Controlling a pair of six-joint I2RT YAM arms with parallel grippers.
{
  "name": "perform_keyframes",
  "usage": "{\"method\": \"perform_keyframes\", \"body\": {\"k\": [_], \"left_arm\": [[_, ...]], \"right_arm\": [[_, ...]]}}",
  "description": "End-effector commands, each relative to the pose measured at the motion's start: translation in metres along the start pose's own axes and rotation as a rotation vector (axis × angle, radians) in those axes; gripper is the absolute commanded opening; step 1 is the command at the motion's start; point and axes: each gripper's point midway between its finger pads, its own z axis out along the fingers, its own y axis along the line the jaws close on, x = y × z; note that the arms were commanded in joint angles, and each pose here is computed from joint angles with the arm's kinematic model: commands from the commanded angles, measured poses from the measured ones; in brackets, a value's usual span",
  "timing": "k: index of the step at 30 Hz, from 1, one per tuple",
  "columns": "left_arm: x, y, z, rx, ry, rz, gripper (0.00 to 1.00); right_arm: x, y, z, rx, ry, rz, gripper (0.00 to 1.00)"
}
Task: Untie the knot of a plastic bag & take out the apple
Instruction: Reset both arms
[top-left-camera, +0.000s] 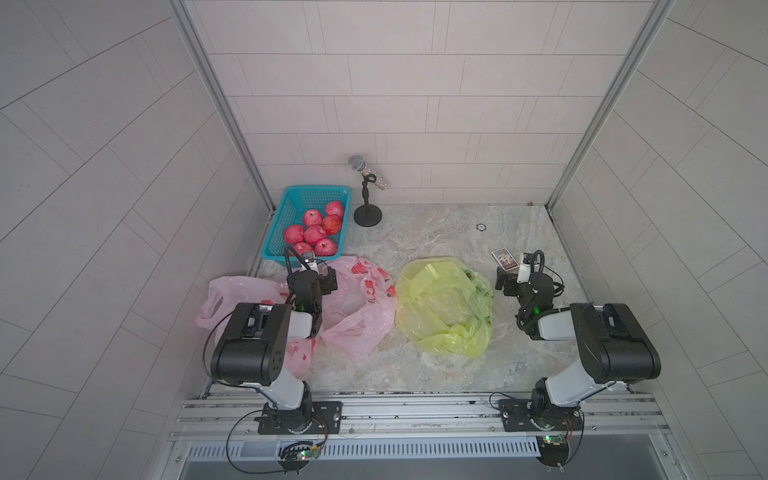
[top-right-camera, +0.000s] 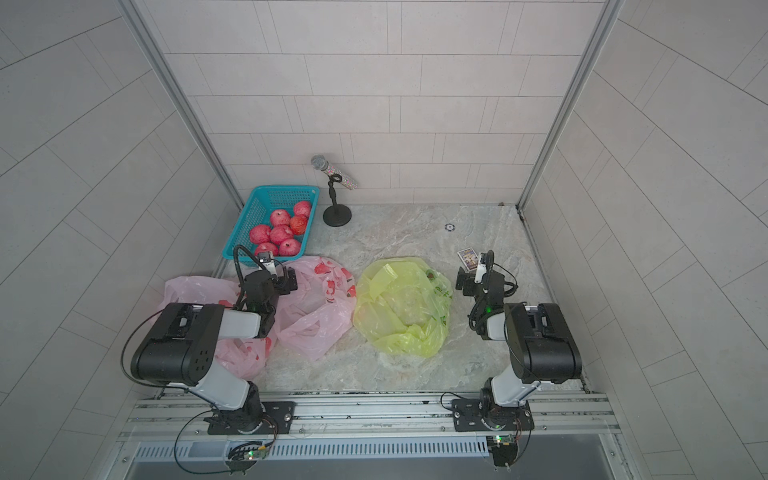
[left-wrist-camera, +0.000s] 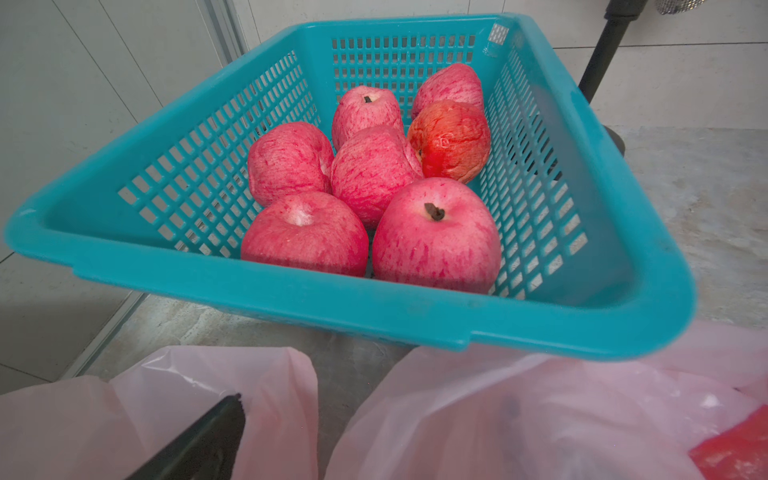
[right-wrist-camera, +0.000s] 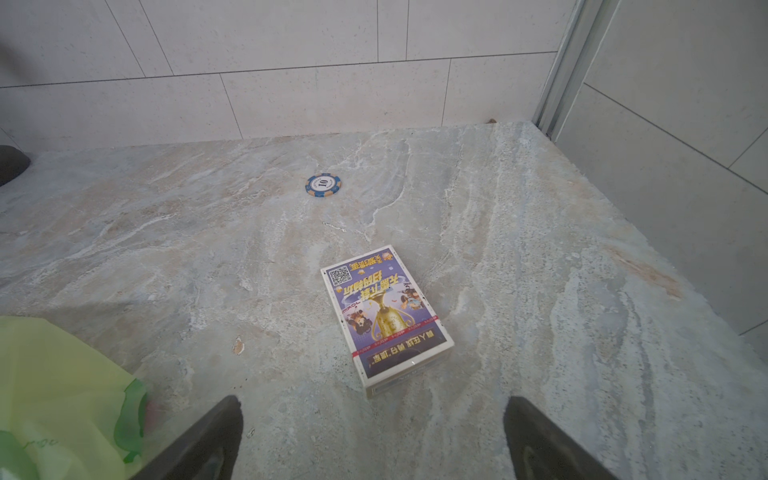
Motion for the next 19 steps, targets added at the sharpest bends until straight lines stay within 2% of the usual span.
{"method": "perform_keyframes", "body": {"k": [1,19], "left_arm": [[-0.0057,-0.0028,-0.0009,0.014,-0.014,0.016,1.0],[-0.0054,-0.0035,0.0004,0.014,-0.008,0.014,1.0]], "right_arm": [[-0.0031,-0.0007,0.0,0.008,-0.014,-0.022,1.0],[-0.0028,-0.0003,-0.0002,0.006,-0.014,-0.022,1.0]]}}
